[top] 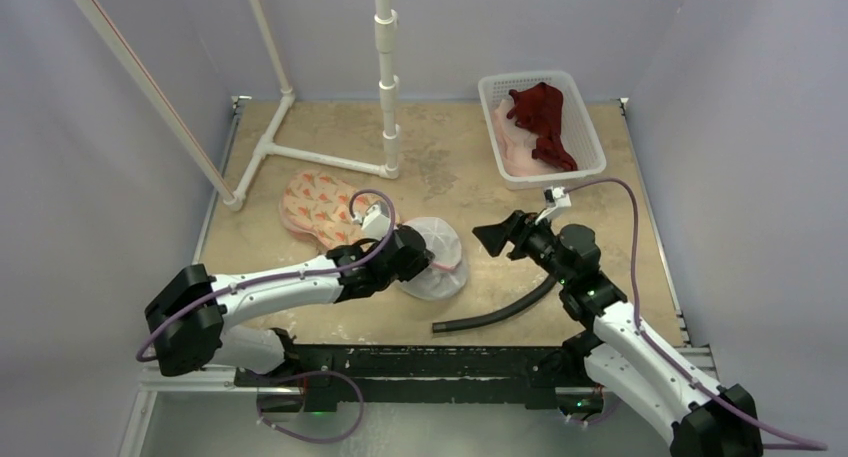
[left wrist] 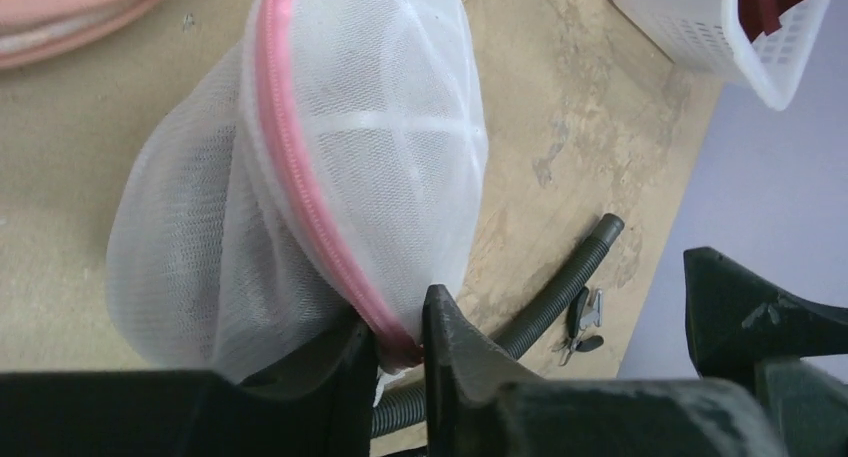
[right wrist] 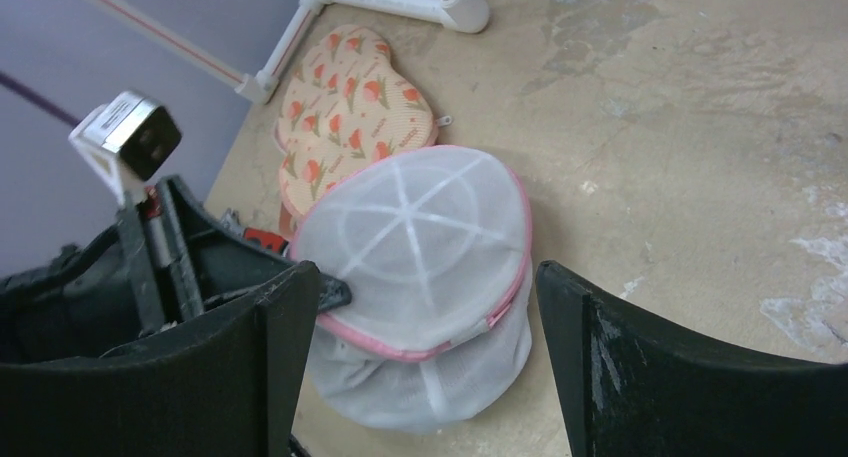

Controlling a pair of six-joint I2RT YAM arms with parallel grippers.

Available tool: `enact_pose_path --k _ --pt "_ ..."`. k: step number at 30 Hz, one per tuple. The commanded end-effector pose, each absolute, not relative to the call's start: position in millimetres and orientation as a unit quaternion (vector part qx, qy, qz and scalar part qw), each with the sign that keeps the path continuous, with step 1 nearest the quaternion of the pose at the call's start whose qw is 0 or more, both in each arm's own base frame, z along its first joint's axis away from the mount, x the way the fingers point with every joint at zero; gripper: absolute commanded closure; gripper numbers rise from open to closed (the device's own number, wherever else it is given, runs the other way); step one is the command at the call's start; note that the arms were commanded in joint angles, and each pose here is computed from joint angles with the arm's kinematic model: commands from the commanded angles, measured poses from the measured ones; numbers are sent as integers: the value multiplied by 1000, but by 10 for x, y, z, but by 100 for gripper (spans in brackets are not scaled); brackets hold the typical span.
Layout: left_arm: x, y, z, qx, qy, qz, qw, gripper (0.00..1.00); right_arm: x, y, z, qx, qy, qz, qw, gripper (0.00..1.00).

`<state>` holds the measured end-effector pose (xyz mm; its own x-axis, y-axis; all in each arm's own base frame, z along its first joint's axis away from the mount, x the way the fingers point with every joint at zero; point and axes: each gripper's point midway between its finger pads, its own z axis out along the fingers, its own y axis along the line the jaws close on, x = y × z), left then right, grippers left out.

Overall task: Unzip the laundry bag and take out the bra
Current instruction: Pick up the laundry bag at the center of the board.

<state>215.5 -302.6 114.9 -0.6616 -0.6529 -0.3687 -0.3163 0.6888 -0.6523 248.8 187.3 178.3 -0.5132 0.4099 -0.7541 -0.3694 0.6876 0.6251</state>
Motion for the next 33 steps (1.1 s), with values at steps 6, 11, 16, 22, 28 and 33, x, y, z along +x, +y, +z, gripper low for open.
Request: enact_pose_path --k 6,11,16,22,28,33 --pt "2216 -3020 1599 -187 835 -392 337 91 2261 2046 2023 -78 704 462 534 18" --pt "2150 -2972 1782 -117 802 -468 352 94 2192 2185 1799 -82 723 494 476 17" --pt "2062 -3019 2047 -9 776 -518 361 99 2153 2335 1746 -96 722 531 434 16" --pt "1880 -3095 2385 125 745 -528 388 100 2087 2431 1827 -103 707 578 393 16" --pt "1814 -3080 2599 163 718 -536 413 100 2126 2416 1843 -67 706 598 373 18" --pt "1829 -3074 2627 161 716 -535 418 100 2185 2272 1817 -41 711 585 389 18"
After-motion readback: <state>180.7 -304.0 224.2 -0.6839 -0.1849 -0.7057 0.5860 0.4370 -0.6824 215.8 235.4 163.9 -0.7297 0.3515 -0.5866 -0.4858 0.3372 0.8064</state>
